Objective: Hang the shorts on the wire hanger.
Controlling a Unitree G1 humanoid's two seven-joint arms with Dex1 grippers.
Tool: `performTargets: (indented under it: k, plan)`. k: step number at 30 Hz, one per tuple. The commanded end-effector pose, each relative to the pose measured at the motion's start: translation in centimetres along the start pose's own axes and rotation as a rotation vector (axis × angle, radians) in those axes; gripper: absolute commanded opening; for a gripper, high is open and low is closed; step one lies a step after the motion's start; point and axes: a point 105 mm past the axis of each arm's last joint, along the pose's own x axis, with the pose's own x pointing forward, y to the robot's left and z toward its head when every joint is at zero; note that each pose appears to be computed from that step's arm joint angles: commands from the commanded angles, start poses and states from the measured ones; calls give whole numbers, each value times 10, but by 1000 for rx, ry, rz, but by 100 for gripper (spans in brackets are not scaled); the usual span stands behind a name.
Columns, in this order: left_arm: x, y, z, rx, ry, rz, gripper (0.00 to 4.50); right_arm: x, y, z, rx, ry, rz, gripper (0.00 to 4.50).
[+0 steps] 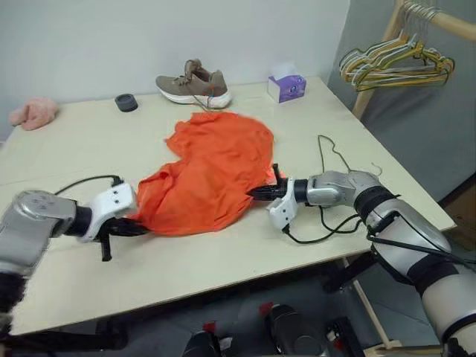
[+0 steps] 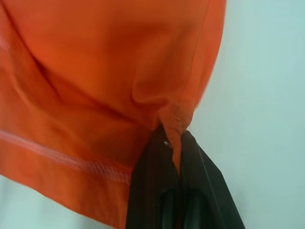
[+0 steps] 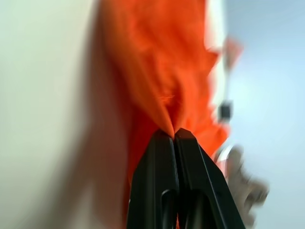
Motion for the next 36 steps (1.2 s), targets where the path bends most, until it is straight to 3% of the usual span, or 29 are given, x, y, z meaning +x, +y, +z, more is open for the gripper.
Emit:
performTargets:
  k: [1, 5, 13, 19, 27, 31, 36]
  plan:
    - [-11, -20, -5, -17, 34, -64, 0, -9, 8, 12, 252, -56, 117, 2]
    - [-8, -39, -16, -29, 79, -137, 0, -33, 21, 17, 457, -47, 274, 2]
    - [-1, -74, -29, -63, 116, -265, 0, -61, 36, 12, 468, 52, 423, 2]
    - [10, -92, -21, -61, 79, -330, 0, -78, 46, 15, 525, 71, 532, 2]
    - [16, -105, -17, -56, 59, -369, 0, -78, 58, 27, 583, 77, 581, 2]
    - [17, -109, -15, -78, 48, -384, 39, -78, 54, 27, 588, 82, 550, 75]
    - [17, -120, -11, -104, 9, -427, 39, -88, 56, 32, 609, 76, 571, 177]
